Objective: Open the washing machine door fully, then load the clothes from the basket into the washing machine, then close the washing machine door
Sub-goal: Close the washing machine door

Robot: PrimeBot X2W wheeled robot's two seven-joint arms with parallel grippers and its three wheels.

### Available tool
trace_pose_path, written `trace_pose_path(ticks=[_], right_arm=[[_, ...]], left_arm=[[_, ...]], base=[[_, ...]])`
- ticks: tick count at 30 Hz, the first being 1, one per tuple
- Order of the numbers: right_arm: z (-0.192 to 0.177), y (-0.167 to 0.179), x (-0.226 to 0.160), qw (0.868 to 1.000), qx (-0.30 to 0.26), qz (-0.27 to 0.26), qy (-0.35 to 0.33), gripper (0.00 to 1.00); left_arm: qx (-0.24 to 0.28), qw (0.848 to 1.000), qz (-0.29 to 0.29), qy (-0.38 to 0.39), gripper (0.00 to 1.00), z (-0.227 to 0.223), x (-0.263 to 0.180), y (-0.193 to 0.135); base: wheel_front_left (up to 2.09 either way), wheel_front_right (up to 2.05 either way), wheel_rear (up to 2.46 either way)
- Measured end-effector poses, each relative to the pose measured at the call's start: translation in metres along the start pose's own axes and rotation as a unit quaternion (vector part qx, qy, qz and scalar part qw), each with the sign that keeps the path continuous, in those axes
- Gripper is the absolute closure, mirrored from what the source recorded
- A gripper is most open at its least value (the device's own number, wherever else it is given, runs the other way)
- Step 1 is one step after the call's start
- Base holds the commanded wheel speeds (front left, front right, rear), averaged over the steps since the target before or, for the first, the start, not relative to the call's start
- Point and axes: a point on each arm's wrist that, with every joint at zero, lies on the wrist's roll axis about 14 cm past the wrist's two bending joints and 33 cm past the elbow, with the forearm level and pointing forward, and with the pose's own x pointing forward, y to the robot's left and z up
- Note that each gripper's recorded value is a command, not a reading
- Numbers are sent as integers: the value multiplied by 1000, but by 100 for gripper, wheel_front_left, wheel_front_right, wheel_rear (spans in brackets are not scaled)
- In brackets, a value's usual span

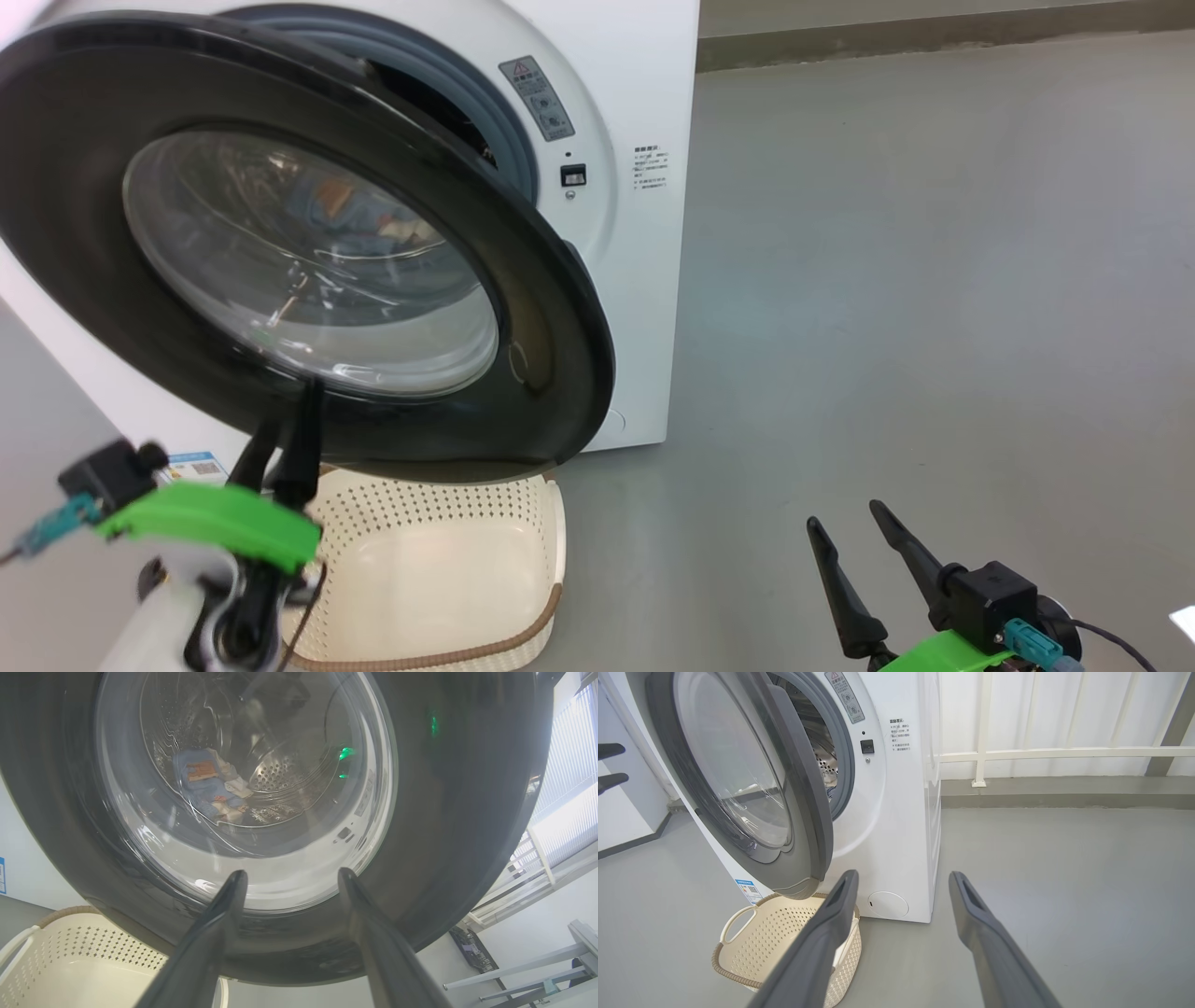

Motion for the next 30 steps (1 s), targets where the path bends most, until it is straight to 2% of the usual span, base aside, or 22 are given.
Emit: trace_pose_path(ticks=[5,11,16,30], right_arm=[[2,-2,2,1000,0,-2,-4,0],[4,-2,4,1000,0,-2,-7,0],[1,1,2,1000,4,2,-2,0],[4,8,5,1000,4,12,-8,0]], left_arm=[[74,997,24,-8,0,2,-22,26],[133,988,72,-23,0,10,-52,54],[157,981,105,-43,0,12,-78,67],[227,965,120,-49,0,7,-122,72]], base=[[0,0,0],[0,0,0],[0,0,0],[0,0,0]])
